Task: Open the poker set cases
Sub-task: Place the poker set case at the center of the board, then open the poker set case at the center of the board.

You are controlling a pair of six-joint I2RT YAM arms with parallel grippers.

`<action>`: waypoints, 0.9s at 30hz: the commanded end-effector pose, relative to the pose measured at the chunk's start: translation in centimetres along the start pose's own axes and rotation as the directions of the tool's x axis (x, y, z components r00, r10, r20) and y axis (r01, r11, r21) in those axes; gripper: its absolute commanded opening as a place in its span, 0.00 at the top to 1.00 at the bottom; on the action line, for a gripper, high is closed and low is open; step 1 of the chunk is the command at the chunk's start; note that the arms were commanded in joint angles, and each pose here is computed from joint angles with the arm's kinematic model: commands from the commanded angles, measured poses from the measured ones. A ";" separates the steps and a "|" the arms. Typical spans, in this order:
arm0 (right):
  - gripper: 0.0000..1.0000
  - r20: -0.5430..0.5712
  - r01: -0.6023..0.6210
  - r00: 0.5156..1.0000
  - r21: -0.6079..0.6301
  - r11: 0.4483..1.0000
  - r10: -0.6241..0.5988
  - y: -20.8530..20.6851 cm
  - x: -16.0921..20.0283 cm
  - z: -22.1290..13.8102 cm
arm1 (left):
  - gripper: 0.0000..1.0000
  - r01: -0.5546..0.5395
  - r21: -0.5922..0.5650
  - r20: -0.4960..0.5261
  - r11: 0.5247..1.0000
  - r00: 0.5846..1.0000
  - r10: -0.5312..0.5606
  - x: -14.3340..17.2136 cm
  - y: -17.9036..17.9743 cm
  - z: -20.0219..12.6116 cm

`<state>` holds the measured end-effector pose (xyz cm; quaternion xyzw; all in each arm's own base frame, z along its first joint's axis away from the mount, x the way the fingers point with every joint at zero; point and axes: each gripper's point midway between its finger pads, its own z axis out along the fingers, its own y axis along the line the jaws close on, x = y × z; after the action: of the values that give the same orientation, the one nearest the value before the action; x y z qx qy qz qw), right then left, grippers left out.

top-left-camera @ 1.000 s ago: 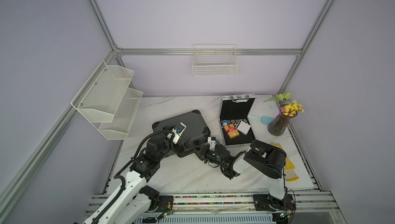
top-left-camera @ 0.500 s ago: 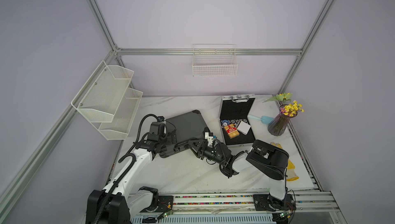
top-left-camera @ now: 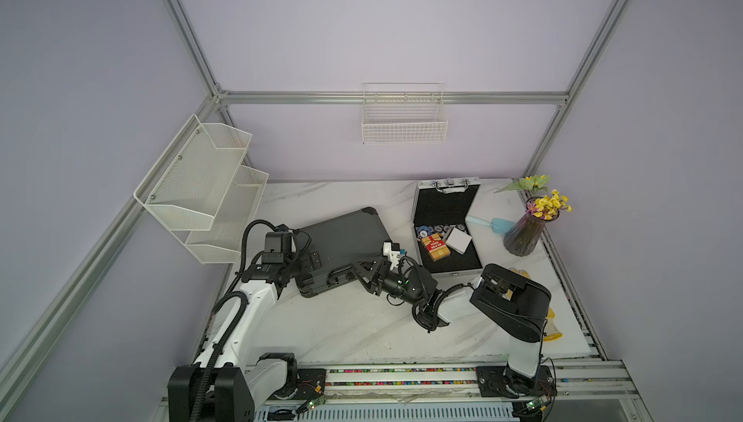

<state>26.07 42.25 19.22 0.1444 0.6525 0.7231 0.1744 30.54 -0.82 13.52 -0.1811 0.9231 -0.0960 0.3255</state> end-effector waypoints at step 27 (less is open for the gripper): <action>0.29 -0.219 0.438 0.894 0.619 0.652 -0.392 -5.4 -11.3 -3.5 | 0.03 0.444 0.080 -0.097 0.893 0.895 -0.436 5.3 3.2 2.6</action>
<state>35.38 35.32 15.17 0.0125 0.8702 0.4144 0.2664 28.30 -0.55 9.10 -0.3452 0.8644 -0.2308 0.2836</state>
